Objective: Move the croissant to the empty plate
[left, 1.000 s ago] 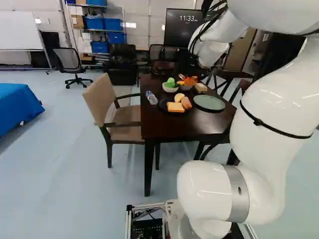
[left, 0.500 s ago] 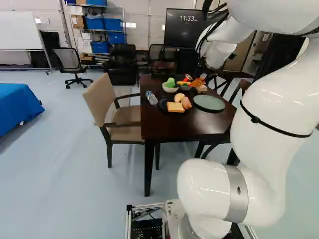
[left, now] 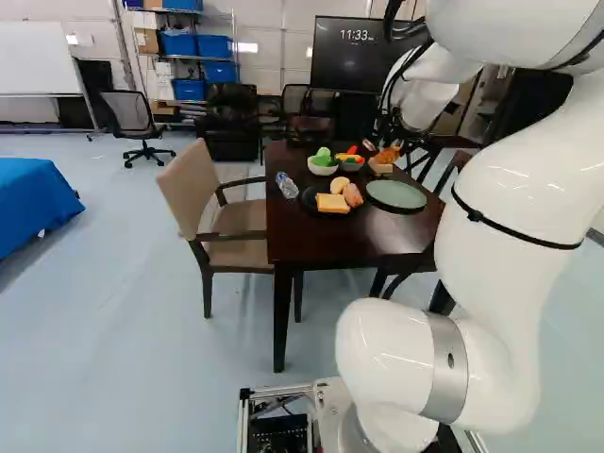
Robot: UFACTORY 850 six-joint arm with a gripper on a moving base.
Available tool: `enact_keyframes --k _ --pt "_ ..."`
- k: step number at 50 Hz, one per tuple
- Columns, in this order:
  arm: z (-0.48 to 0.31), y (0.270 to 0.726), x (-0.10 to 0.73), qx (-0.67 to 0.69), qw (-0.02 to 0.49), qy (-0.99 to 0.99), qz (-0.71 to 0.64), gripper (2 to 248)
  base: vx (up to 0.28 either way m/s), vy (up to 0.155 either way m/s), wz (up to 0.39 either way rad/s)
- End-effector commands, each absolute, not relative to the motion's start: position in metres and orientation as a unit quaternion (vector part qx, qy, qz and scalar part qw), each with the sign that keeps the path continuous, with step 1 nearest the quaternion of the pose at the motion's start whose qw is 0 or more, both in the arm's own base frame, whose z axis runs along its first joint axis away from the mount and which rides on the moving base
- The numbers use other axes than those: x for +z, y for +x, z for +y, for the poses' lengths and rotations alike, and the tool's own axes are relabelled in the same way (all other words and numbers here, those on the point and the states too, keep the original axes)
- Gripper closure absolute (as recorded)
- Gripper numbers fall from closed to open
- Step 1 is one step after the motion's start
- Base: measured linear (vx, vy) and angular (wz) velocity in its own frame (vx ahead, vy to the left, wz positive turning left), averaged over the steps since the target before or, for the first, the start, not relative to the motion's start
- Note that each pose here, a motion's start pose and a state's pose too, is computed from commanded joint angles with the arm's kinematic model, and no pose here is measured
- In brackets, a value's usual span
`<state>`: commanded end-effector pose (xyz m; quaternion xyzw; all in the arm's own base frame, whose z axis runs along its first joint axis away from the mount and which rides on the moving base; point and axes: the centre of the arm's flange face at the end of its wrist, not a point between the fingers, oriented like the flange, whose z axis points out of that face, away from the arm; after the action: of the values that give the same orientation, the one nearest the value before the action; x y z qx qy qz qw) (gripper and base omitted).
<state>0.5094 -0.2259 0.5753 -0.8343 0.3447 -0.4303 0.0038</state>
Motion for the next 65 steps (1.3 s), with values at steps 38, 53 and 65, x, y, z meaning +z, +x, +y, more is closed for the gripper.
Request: enact_keyframes --k 38,53,65 --pt "-0.285 0.526 0.535 -0.403 -0.011 -0.831 0.383 166 0.000 0.000 0.000" --pt "-0.288 0.531 0.517 -0.389 -0.010 -0.836 0.386 166 0.000 0.000 0.000" --pt "-0.294 0.540 0.501 -0.380 -0.010 -0.840 0.388 166 0.000 0.000 0.000"
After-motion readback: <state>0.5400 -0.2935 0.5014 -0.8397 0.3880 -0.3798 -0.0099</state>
